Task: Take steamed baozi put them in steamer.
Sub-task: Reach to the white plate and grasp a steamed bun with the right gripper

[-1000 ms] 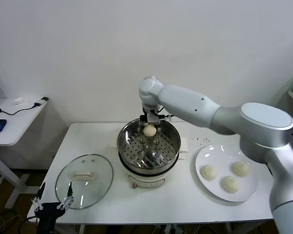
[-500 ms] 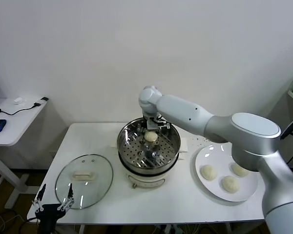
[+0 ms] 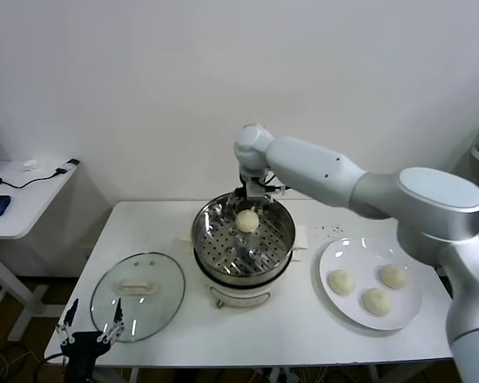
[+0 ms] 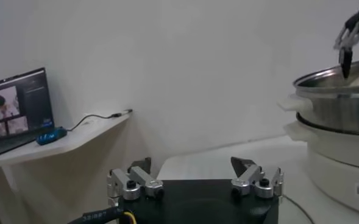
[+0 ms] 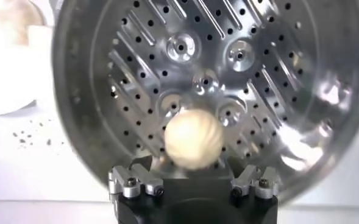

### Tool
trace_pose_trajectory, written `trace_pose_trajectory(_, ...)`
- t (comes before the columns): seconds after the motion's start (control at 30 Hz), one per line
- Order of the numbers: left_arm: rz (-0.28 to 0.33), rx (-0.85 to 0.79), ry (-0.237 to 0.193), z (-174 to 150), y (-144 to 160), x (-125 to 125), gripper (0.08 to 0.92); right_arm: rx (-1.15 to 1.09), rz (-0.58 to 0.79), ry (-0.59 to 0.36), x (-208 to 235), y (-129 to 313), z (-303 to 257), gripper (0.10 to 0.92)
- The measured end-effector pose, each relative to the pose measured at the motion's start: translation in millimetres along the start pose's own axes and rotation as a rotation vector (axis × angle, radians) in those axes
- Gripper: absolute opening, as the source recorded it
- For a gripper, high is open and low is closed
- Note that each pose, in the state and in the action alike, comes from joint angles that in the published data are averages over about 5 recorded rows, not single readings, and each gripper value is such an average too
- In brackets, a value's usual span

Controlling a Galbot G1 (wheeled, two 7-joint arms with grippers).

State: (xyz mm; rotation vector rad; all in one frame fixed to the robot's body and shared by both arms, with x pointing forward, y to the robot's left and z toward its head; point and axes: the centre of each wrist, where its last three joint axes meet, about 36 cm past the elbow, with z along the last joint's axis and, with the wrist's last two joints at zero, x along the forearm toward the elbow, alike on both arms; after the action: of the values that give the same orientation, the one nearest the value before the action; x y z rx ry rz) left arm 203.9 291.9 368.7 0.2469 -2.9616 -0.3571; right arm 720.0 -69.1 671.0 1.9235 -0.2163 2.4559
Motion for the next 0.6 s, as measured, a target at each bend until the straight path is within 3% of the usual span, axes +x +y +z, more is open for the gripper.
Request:
trace_pose_trajectory(0.27,0.012,0.0,-0.003,-2.4,-0.5,0.6,0.823,-0.454,0.1,-0.015,45.8,99.2,16.8,0.823)
trace_pose_trajectory(0.6,0.017,0.003,-0.004,-1.8,-1.7,2.2,0.823,-1.102,0.101,-0.111,26.2,231.3,-12.9,0.823)
